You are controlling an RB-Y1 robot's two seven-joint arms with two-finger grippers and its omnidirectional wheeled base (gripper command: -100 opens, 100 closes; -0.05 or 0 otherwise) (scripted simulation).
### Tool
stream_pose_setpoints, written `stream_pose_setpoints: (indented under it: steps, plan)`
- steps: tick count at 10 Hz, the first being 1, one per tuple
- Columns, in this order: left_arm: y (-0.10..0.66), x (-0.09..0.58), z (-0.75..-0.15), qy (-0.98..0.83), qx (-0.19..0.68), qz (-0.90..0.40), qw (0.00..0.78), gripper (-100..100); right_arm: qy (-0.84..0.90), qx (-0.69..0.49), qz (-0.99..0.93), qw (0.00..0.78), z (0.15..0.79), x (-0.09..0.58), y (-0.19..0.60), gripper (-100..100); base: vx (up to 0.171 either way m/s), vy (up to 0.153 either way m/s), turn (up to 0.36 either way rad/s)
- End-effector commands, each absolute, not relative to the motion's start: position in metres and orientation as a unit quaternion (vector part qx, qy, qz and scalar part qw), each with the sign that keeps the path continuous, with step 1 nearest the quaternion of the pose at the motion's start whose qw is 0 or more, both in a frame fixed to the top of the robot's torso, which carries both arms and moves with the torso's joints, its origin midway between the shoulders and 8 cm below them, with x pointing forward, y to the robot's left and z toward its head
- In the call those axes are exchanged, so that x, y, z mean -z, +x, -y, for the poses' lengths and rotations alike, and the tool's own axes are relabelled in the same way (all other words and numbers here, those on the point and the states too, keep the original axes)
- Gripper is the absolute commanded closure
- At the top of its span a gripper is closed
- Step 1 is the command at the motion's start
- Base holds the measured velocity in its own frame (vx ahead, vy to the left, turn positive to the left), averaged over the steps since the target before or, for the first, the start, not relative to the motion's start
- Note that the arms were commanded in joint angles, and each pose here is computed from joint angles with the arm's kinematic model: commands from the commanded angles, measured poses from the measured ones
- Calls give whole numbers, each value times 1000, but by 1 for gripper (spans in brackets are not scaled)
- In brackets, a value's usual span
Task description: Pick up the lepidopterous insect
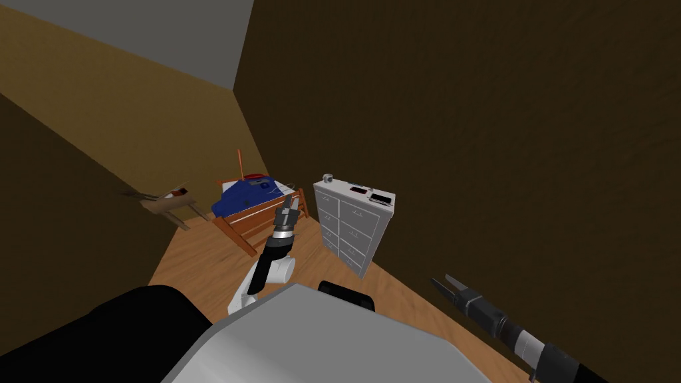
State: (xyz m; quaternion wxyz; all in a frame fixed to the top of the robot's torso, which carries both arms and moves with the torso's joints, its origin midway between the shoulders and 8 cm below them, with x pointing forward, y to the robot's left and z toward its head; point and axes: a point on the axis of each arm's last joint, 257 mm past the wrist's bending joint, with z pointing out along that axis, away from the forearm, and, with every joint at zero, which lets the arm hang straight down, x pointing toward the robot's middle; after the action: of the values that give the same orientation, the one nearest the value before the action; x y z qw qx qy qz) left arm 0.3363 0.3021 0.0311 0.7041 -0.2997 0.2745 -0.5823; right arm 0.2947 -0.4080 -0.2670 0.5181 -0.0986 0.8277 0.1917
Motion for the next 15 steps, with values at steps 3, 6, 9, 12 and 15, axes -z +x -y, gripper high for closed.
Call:
stream_pose_setpoints:
  steps: [3,6,9,12,15]
  plan:
    - [336,-31,-302,-300,582,-274,704,0,-168,-158,-843,486,429,269,292,-100,-34,-44,111]
    - [336,-31,-302,-300,582,-275,704,0,-224,-130,-850,458,450,268,290,-100,-36,-41,118]
    - [336,-31,-302,-300,582,-274,704,0,-277,-103,-853,430,470,264,290,-100,-24,-23,121]
    - [336,-31,-302,-300,582,-275,704,0,-329,-77,-852,400,490,257,291,-100,-20,-19,129]
    - [336,-31,-302,-300,582,-275,704,0,-409,-36,-842,350,525,243,292,-100,-20,-17,204]
